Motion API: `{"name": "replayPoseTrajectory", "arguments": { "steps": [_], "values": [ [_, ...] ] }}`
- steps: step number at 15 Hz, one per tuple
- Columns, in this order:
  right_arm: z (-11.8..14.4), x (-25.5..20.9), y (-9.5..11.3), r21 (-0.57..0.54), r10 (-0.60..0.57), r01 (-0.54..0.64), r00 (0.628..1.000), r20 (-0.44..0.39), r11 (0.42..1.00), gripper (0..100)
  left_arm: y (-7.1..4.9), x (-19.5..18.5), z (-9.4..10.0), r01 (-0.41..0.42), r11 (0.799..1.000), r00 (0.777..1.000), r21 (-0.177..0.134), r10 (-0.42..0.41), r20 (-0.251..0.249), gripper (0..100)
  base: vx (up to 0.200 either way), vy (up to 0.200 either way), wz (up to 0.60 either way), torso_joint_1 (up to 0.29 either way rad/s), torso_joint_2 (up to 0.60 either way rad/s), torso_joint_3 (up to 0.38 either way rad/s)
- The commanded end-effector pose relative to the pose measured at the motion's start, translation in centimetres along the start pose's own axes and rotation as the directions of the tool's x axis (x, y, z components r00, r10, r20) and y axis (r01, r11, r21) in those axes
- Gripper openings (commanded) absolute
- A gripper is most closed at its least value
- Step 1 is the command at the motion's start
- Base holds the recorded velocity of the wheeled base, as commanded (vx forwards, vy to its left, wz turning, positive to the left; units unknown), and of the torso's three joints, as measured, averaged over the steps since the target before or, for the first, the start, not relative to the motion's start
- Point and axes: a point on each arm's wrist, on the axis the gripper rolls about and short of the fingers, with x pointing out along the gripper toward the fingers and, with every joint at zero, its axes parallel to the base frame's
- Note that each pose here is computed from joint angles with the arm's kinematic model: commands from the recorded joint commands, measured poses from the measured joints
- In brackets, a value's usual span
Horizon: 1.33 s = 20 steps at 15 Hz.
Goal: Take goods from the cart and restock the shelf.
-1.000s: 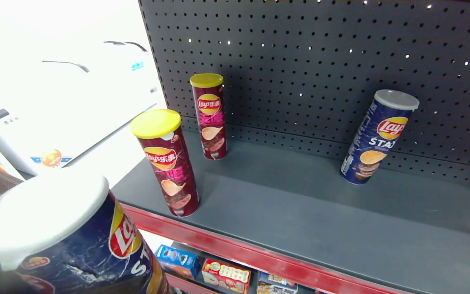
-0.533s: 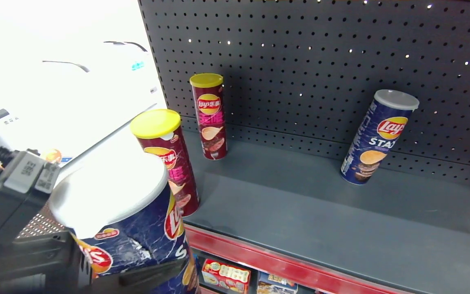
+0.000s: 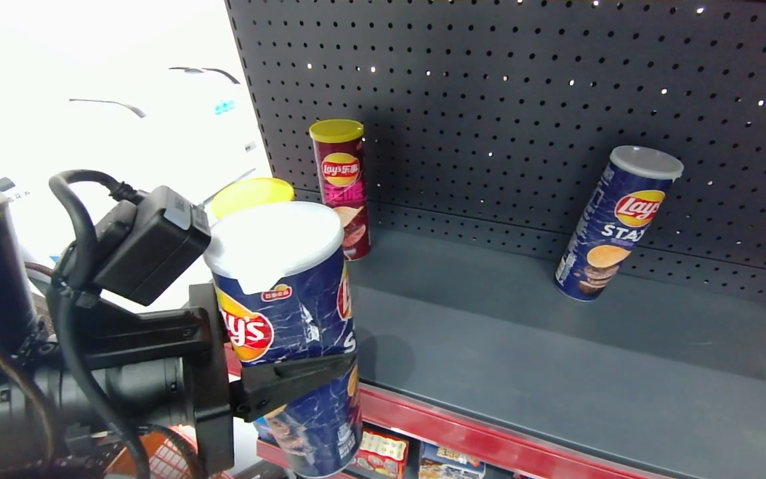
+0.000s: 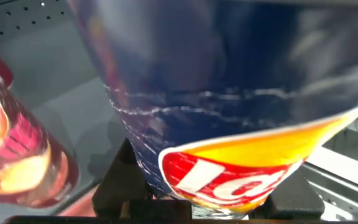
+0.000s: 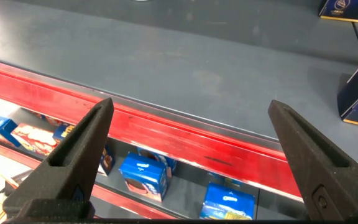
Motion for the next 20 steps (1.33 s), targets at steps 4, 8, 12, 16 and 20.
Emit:
{"name": "replayPoseTrajectory", "arguments": {
  "steps": [4,8,12,16,20],
  "values": [
    [0.0,0.0,0.0,0.0,0.001,-0.001,1.0,-0.001,1.0,100,0.7,1.3,-0.1,-0.001,1.0,1.0,-0.011,0.001,-0.024,0,0.0,0.0,0.0,0.0,0.0,0.0],
    [0.0,0.0,0.0,0.0,0.001,-0.001,1.0,-0.001,1.0,100,1.4,2.8,0.6,-0.002,1.0,1.0,-0.008,0.001,-0.021,0,0.0,0.0,0.0,0.0,0.0,0.0],
    [0.0,0.0,0.0,0.0,0.001,-0.001,1.0,-0.002,1.0,100,1.9,3.9,1.5,-0.002,0.999,1.0,0.046,0.003,-0.01,0,0.0,0.0,0.0,0.0,0.0,0.0],
    [0.0,0.0,0.0,0.0,0.001,-0.001,1.0,-0.001,1.0,100,1.9,4.0,1.4,0.002,0.997,1.0,0.079,-0.001,-0.014,0,0.0,0.0,0.0,0.0,0.0,0.0],
    [0.0,0.0,0.0,0.0,0.001,-0.001,1.0,-0.001,1.0,100,1.9,4.0,1.6,0.001,0.997,1.0,0.082,0.0,-0.007,0,0.0,0.0,0.0,0.0,0.0,0.0]
  ]
}}
